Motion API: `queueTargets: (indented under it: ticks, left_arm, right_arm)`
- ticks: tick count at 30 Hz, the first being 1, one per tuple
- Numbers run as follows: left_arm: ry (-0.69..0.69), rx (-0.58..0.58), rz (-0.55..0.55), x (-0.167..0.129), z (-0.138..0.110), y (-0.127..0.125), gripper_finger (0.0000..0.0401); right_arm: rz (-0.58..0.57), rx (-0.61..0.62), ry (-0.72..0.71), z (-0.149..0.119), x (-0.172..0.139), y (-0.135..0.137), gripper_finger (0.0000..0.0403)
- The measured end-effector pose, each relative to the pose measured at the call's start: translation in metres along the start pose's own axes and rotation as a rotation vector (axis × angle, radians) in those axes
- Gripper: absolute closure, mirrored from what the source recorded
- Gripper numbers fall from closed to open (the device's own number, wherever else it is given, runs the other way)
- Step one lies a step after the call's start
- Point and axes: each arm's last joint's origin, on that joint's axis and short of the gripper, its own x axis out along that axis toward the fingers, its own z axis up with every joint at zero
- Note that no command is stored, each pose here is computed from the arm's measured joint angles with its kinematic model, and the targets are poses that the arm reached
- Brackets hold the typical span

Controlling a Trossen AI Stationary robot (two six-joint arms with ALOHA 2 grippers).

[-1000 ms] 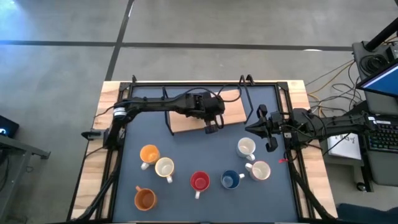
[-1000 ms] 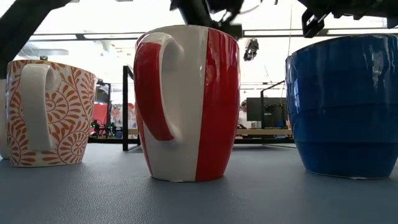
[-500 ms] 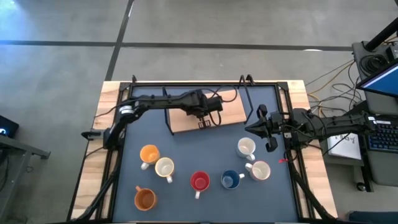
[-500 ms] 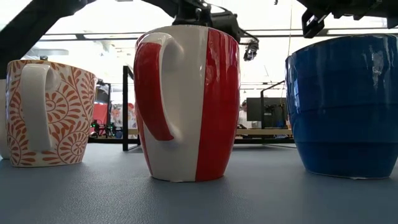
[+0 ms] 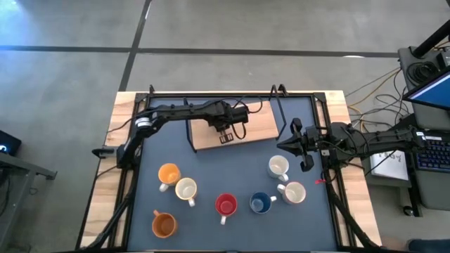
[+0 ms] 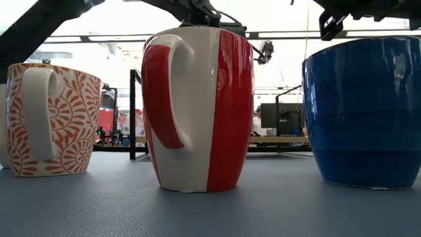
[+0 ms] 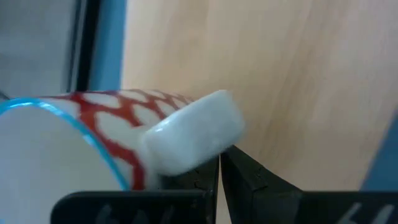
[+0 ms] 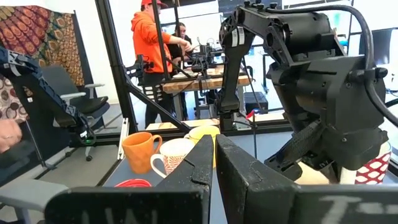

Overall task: Place coffee mugs
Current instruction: Put the red patterned mug on the shelf

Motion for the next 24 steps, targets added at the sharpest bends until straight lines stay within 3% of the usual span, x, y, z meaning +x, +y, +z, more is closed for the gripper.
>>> queueTargets:
  ticks: [5, 11, 16, 24]
  left_arm:
    - [-0.148, 0.024, -0.124, -0.007, 0.014, -0.012, 0.0401]
    - [-0.276, 0.041, -0.086, -0.006, 0.027, -0.004, 0.0401]
    - [-0.244, 0.003, 0.013, 0.002, 0.027, 0.021, 0.0401]
    - [-0.154, -0.057, 0.032, 0.015, 0.02, 0.05, 0.0401]
  right_arm:
    - [0.0, 0.0, 0.0, 0.0, 0.0, 0.0, 0.0394]
    - [0.0, 0.01, 0.0, 0.0, 0.0, 0.0, 0.0394]
    - [0.0, 0.01, 0.0, 0.0, 0.0, 0.0, 0.0394]
    - [0.0, 0.01, 0.001, 0.0, 0.0, 0.0, 0.0394]
